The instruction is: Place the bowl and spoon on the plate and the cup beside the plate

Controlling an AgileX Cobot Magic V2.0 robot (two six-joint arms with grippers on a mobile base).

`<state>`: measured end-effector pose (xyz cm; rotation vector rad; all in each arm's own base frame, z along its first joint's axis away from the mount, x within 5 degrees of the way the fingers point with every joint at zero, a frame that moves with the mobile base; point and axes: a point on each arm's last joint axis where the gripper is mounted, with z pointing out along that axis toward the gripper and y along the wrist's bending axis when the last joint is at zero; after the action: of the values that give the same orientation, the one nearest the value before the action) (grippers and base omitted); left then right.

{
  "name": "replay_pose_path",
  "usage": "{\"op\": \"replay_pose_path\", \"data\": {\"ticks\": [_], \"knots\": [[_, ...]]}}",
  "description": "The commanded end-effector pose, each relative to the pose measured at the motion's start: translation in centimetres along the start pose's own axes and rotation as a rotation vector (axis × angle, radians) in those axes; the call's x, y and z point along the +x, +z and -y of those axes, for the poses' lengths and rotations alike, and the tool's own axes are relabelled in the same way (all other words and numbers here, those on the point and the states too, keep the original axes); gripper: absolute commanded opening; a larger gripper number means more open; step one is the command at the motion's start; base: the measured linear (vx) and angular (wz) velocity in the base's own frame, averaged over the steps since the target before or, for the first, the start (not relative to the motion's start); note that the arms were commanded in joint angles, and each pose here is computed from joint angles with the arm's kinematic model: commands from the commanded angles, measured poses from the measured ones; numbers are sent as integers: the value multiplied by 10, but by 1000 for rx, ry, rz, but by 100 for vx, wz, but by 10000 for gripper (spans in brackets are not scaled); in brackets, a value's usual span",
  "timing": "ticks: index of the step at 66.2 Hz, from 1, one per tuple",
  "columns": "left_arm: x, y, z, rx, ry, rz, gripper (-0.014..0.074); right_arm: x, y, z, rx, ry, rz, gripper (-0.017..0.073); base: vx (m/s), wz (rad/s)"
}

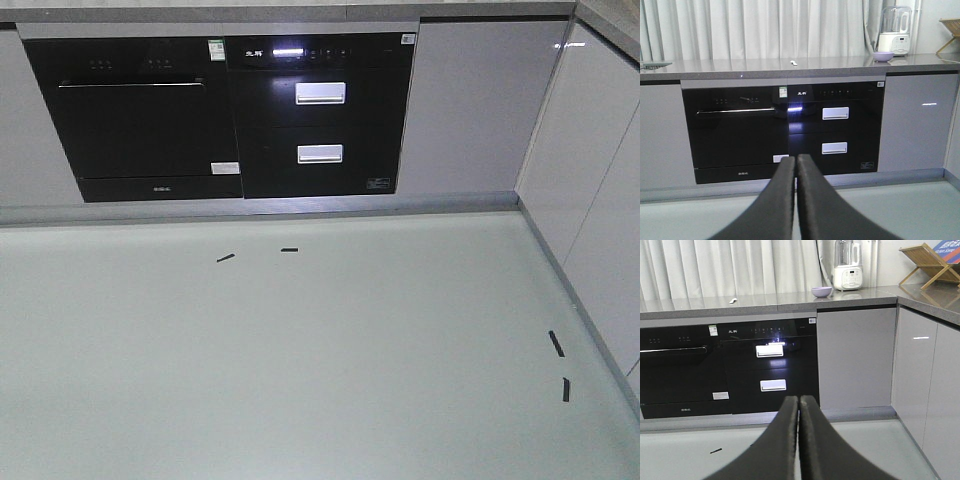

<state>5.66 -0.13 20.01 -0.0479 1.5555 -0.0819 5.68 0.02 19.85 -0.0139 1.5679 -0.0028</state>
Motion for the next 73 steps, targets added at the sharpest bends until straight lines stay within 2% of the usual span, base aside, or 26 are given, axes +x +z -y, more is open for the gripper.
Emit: {"op": "replay_pose_path", "data": {"ticks": [1,73], "knots": [[4,1,-1,1,-8,33,-6,-1,1,0,0,-20,53,-5,0,0],[4,1,-1,1,-8,33,-6,-1,1,0,0,-20,53,-5,0,0]]}}
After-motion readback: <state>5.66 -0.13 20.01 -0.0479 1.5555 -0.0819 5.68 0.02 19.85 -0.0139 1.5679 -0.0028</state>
